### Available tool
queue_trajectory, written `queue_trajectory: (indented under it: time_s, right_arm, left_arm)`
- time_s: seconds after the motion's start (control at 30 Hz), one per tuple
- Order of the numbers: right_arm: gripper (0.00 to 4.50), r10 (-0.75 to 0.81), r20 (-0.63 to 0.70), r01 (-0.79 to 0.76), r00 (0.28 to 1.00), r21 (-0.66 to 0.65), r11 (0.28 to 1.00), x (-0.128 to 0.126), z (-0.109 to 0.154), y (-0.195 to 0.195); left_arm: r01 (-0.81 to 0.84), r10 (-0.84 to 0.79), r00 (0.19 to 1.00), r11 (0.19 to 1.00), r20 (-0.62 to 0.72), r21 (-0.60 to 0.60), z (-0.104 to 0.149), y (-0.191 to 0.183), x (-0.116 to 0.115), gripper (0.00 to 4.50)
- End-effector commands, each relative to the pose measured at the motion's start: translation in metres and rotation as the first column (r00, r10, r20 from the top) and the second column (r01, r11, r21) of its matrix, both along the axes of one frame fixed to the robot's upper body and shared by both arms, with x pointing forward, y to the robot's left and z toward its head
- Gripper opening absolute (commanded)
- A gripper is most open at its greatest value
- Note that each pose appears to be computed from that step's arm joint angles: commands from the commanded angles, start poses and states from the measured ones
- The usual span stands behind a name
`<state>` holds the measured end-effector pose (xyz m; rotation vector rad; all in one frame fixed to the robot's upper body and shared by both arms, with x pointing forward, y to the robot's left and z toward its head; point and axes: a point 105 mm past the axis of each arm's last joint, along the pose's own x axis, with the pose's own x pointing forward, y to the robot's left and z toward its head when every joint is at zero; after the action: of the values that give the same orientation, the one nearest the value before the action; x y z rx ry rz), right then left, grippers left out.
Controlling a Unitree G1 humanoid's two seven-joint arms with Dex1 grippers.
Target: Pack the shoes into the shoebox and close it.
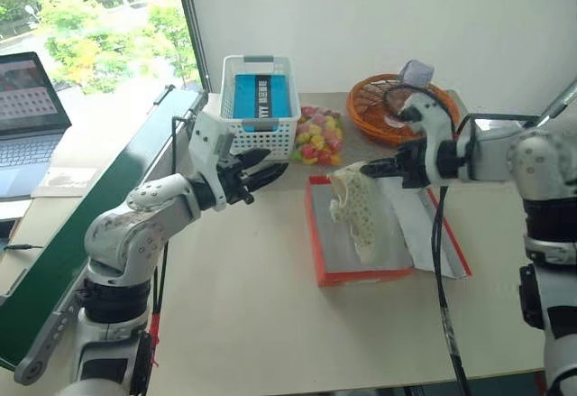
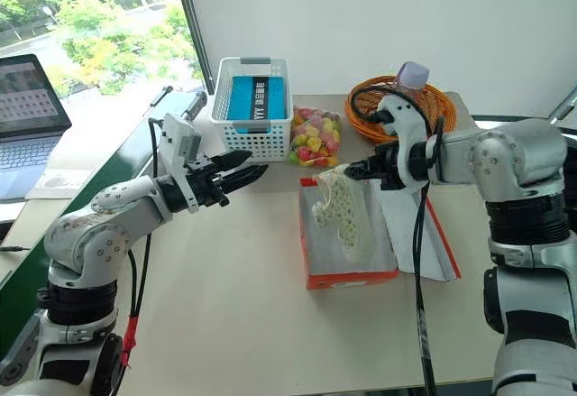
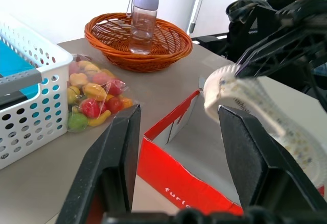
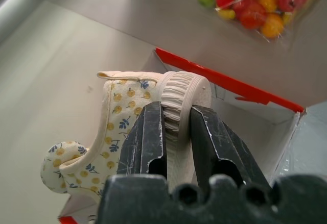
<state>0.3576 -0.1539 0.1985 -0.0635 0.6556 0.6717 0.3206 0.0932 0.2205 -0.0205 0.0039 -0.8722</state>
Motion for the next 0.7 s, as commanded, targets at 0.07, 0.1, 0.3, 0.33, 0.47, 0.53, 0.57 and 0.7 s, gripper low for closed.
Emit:
queue_trajectory:
  time_s: [0.07, 0.1, 0.3, 0.33, 0.47, 0.53, 0.57, 0.7]
  right_arm:
    - [0.43, 0.004, 0.077, 0.001, 0.997, -0.059, 0.998, 0.01, 0.002, -0.008]
    - [0.43, -0.011, 0.076, 0.019, 0.997, -0.104, 0.994, 0.015, -0.008, -0.015]
    - [0.43, -0.026, 0.057, 0.039, 0.998, -0.226, 0.973, 0.024, -0.035, -0.04]
    - [0.43, -0.022, 0.054, 0.034, 0.998, -0.229, 0.973, 0.024, -0.036, -0.041]
    - [0.43, -0.017, 0.046, 0.028, 0.999, -0.25, 0.968, 0.027, -0.044, -0.046]
    - [0.43, -0.026, 0.037, 0.034, 0.999, -0.251, 0.967, 0.028, -0.049, -0.049]
    - [0.43, -0.03, 0.033, 0.037, 0.999, -0.249, 0.968, 0.029, -0.052, -0.05]
    - [0.43, -0.037, -0.019, 0.033, 0.999, -0.192, 0.981, 0.026, -0.066, -0.046]
  left_arm:
    - [0.014, -0.013, 0.999, 1.0, 0.047, -0.009, 0.01, -0.003, -0.008, 2.55]
    - [0.008, -0.007, 0.999, 1.0, 0.049, -0.009, 0.011, -0.002, -0.008, 2.55]
    - [-0.009, 0.009, 0.999, 1.0, 0.05, -0.009, 0.009, -0.001, -0.01, 2.55]
    - [-0.009, 0.01, 0.999, 1.0, 0.05, -0.01, 0.009, -0.001, -0.01, 2.55]
    - [-0.012, 0.012, 0.999, 1.0, 0.05, -0.012, 0.009, -0.002, -0.01, 2.55]
    - [-0.013, 0.013, 0.999, 1.0, 0.051, -0.013, 0.009, -0.003, -0.009, 2.55]
    - [-0.013, 0.014, 0.999, 1.0, 0.051, -0.013, 0.009, -0.003, -0.009, 2.55]
    - [0.0, 0.0, 0.999, 1.0, 0.05, -0.009, 0.009, -0.005, -0.011, 2.55]
